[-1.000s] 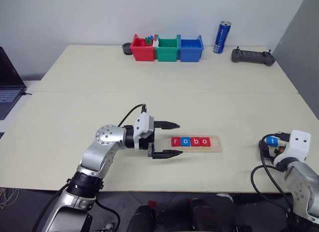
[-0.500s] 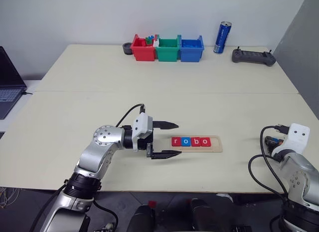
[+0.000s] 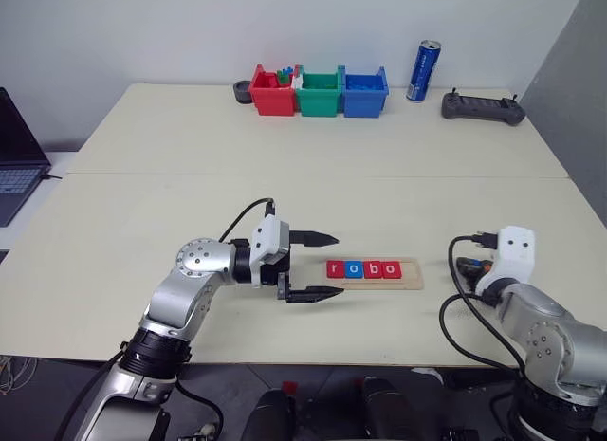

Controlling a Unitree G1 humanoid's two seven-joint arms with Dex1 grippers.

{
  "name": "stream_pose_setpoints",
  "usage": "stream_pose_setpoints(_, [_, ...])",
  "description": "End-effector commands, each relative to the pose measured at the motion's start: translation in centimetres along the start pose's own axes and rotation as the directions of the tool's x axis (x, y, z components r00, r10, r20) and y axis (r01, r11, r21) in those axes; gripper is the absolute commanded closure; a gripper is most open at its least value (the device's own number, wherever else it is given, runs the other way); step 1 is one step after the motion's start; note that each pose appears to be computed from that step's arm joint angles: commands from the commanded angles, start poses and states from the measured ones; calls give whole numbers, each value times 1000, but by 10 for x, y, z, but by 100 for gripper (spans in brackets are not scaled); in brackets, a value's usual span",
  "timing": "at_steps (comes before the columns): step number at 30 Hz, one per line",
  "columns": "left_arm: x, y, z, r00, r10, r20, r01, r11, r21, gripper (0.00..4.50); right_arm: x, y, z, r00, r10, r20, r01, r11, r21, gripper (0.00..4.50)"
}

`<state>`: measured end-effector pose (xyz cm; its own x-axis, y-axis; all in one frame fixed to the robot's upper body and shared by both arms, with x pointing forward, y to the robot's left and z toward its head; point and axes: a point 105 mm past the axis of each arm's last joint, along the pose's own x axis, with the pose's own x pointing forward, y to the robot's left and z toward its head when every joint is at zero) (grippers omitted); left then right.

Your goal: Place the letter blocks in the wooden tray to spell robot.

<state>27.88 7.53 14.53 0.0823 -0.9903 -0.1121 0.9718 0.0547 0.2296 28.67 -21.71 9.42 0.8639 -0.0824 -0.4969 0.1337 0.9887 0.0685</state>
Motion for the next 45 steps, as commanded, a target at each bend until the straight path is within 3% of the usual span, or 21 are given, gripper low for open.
stream_pose_setpoints(1, [-1, 3, 9, 1000, 7, 13, -7, 999, 43, 0, -6, 11, 5, 1000, 22, 20, -22, 1000, 0, 305])
stream_pose_setpoints(8, [-3, 0, 7, 1000, 9, 7, -9, 999, 42, 0, -10, 29, 4, 995, 98, 2, -98, 995, -19, 305])
stream_pose_setpoints(15, [-4, 2, 7, 1000, 12, 4, -12, 999, 42, 0, -10, 21, 16, 997, 69, 26, -68, 997, -48, 63])
stream_pose_setpoints(17, [-3, 2, 7, 1000, 11, 3, -11, 999, 41, 0, -10, 17, 39, 993, 50, 104, -43, 997, -69, 4])
stream_pose_setpoints(24, [-1, 4, 8, 1000, 3, 4, -3, 999, 43, 0, -12, 21, 136, 914, 73, 399, -15, 989, -148, 4])
stream_pose_setpoints(27, [0, 5, 8, 1000, -1, 5, 1, 999, 46, 0, -14, 37, 161, 866, 222, 448, -93, 952, -292, 4])
stream_pose_setpoints(29, [1, 6, 8, 1000, -2, 7, 2, 999, 50, 0, -19, 53, 157, 820, 411, 399, -223, 871, -438, 4])
stream_pose_setpoints(31, [2, 7, 9, 1000, 0, 12, 0, 998, 55, 0, -28, 59, 126, 755, 614, 229, -352, 674, -650, 4])
stream_pose_setpoints(34, [1, 7, 10, 1000, -3, 13, 3, 998, 57, 0, -35, 38, 78, 694, 717, -69, -472, 381, -795, 4])
stream_pose_setpoints(37, [0, 5, 8, 1000, -9, 11, 8, 999, 54, 0, -33, 5, 55, 651, 721, -236, -571, 261, -778, 4])
stream_pose_setpoints(40, [1, 5, 7, 1000, -5, 11, 5, 999, 54, 0, -29, -6, 51, 612, 724, -317, -607, 174, -775, 4])
stream_pose_setpoints(45, [1, 5, 7, 1000, -1, 10, 0, 998, 59, 0, -19, -14, 49, 573, 716, -399, -654, 106, -749, 4])
